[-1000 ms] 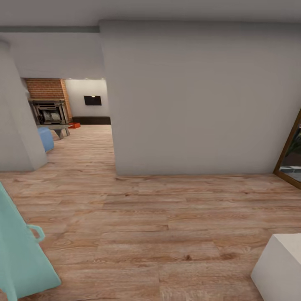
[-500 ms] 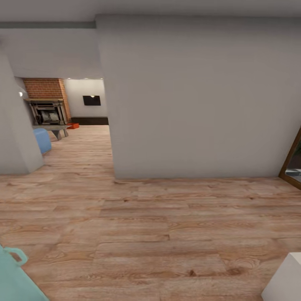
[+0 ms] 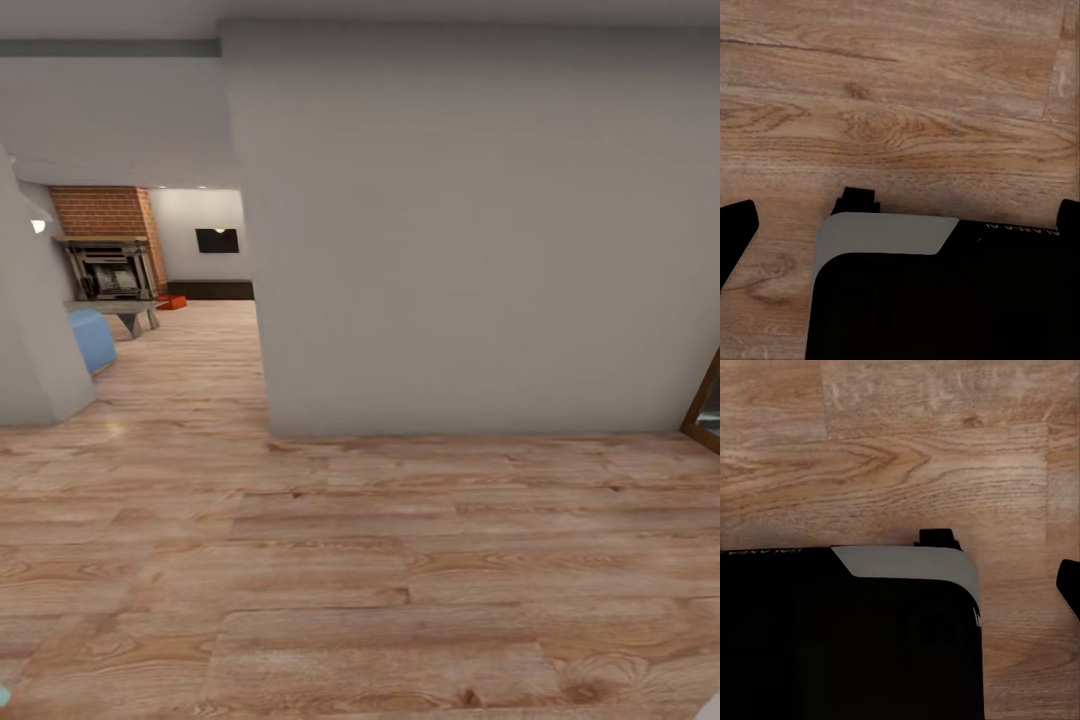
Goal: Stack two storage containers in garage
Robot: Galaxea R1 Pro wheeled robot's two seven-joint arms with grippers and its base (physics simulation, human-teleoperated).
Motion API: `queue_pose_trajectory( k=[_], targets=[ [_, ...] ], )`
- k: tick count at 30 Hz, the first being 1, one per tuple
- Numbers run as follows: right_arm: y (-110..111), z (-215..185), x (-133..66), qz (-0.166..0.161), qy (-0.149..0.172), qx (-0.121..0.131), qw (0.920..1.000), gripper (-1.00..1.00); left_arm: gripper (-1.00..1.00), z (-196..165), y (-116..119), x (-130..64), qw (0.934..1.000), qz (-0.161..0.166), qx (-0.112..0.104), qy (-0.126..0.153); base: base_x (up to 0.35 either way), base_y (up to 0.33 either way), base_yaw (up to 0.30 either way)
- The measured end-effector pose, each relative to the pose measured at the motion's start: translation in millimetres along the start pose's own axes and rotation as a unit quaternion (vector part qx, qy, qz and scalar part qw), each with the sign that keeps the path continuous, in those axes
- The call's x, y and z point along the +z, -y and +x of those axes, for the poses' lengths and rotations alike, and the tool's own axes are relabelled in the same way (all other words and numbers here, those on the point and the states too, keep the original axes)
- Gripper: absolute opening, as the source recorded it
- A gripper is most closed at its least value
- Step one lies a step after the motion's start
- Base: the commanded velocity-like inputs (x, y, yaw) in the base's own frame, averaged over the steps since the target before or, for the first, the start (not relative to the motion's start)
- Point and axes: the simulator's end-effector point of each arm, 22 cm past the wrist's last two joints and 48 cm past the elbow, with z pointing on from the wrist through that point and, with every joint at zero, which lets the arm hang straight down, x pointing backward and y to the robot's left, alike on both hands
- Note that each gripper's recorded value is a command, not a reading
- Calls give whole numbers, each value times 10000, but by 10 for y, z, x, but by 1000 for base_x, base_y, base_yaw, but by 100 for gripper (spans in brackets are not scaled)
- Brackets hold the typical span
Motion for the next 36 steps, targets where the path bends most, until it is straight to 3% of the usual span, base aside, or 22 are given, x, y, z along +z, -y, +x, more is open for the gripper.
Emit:
queue_pose_trajectory(
  k=[10,36],
  targets=[
    [0,-10,0,0,22,3,10000,100,100,-3,-1,0,10000,-1,0,7,327,0,70],
    [0,-14,0,0,30,3,10000,100,100,-6,-1,0,10000,-1,-1,15,327,0,266]
  ],
)
